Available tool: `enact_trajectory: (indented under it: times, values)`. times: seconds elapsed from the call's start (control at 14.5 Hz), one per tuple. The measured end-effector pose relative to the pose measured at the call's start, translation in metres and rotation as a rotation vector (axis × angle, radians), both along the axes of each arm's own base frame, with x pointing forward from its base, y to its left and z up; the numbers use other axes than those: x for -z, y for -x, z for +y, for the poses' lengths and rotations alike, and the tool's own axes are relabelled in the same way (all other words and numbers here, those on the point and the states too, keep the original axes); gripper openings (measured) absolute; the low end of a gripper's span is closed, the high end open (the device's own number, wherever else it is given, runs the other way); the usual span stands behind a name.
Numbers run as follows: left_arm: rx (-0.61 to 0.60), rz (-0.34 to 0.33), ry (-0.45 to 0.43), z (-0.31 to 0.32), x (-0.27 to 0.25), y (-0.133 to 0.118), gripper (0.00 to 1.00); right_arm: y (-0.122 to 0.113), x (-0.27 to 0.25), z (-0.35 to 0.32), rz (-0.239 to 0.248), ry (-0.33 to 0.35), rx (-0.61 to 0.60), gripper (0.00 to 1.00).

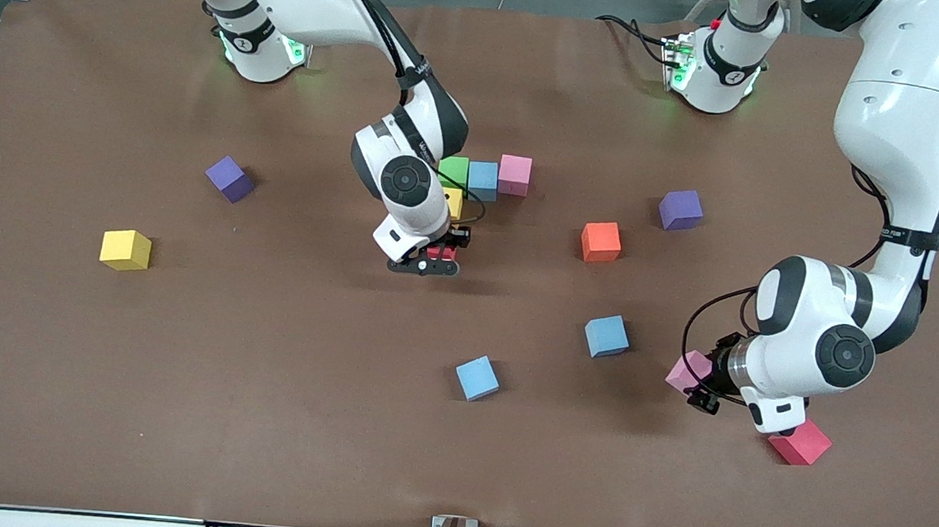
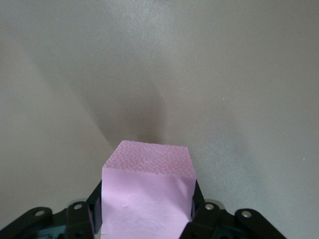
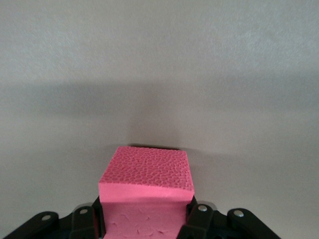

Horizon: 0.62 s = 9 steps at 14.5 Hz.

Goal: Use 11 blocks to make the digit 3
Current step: 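Carry the red block with the right gripper toward the yellow block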

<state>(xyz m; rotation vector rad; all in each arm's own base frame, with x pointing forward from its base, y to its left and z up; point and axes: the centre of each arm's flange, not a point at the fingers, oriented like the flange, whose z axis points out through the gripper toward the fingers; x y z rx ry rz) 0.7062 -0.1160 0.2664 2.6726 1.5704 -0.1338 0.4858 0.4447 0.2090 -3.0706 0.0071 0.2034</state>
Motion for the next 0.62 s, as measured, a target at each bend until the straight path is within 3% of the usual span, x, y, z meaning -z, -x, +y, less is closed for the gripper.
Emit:
enact_trajectory:
  times: [0.62]
  values:
    - [0.000,0.000,0.000,0.000,0.000,0.000,0.30,0.013,0.006,0.006,0.013,0.012,-0.020,0.56]
